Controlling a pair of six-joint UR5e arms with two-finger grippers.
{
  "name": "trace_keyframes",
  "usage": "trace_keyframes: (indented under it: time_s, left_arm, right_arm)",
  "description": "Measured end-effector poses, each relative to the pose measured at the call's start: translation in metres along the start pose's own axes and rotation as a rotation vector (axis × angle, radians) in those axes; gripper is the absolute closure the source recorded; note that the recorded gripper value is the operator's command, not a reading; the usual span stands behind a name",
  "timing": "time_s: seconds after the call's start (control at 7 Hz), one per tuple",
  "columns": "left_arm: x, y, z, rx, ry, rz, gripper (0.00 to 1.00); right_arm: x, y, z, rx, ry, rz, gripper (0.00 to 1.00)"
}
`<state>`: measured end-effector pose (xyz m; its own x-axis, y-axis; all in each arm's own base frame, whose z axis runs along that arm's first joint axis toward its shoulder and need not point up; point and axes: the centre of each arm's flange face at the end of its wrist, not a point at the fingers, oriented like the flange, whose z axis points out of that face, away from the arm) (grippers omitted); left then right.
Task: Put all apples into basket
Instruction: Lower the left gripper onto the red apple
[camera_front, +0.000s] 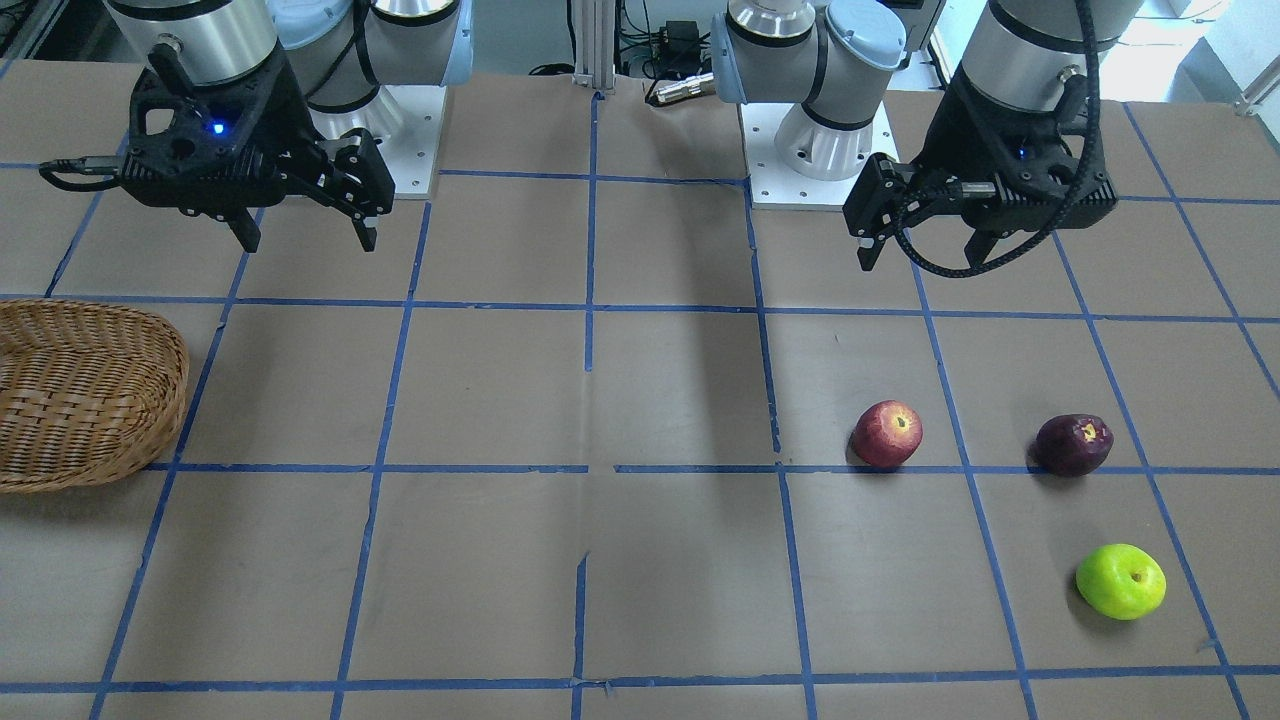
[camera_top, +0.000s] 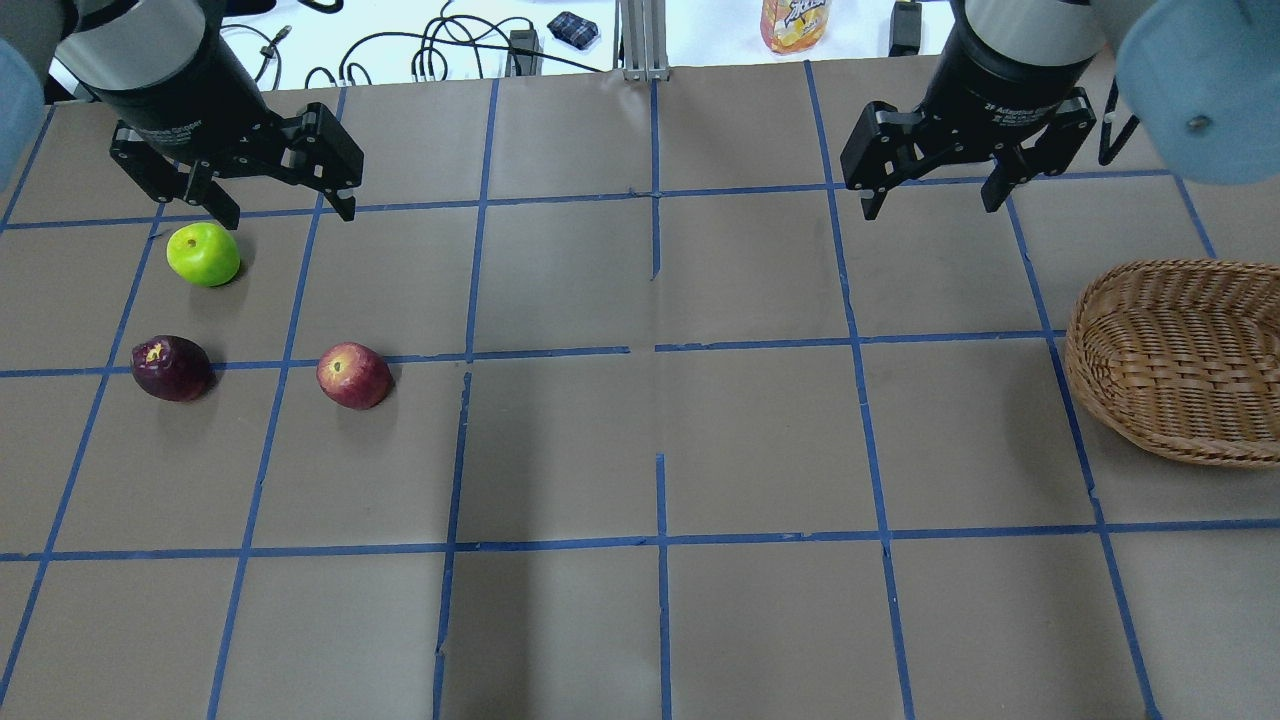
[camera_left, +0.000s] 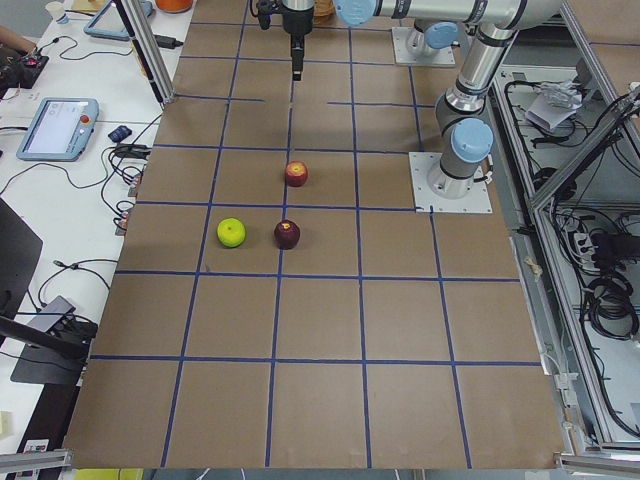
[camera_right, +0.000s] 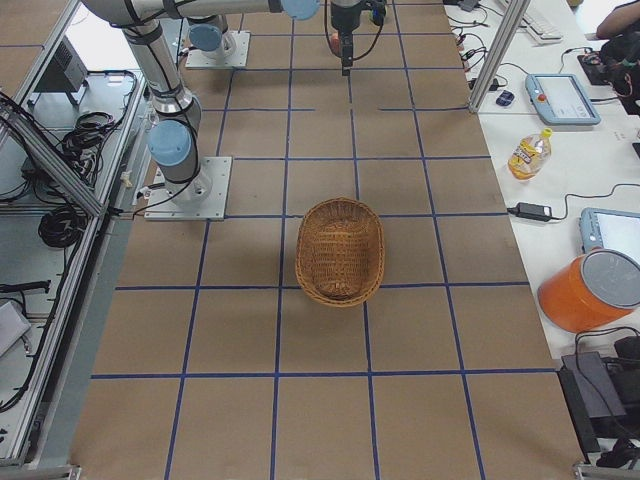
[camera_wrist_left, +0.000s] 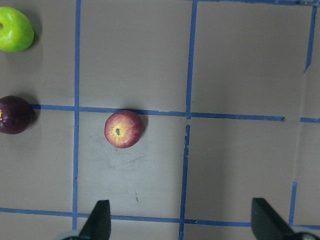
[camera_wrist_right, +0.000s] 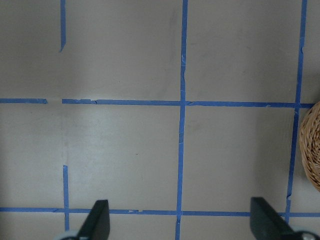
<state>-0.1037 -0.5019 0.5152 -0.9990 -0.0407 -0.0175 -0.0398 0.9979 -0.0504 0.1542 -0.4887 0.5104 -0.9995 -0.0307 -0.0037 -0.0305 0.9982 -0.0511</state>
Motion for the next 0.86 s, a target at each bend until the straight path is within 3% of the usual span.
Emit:
trace_keyframes:
  time_s: [0.43,0.57,0.86]
  left_arm:
    - [-0.004,0.006,0.011,-0.039,0.001,0.053,0.0]
    - [-0.02,0.007,0.028,-0.076,0.002,0.113,0.0]
    - [-0.059,0.006,0.086,-0.148,0.02,0.099,0.0]
  right_arm:
    - [0.0,0.0,0.0,0.0,0.0,0.0,0.0]
    - [0.0,0.0,0.0,0.0,0.0,0.0,0.0]
    - [0.0,0.0,0.0,0.0,0.0,0.0,0.0]
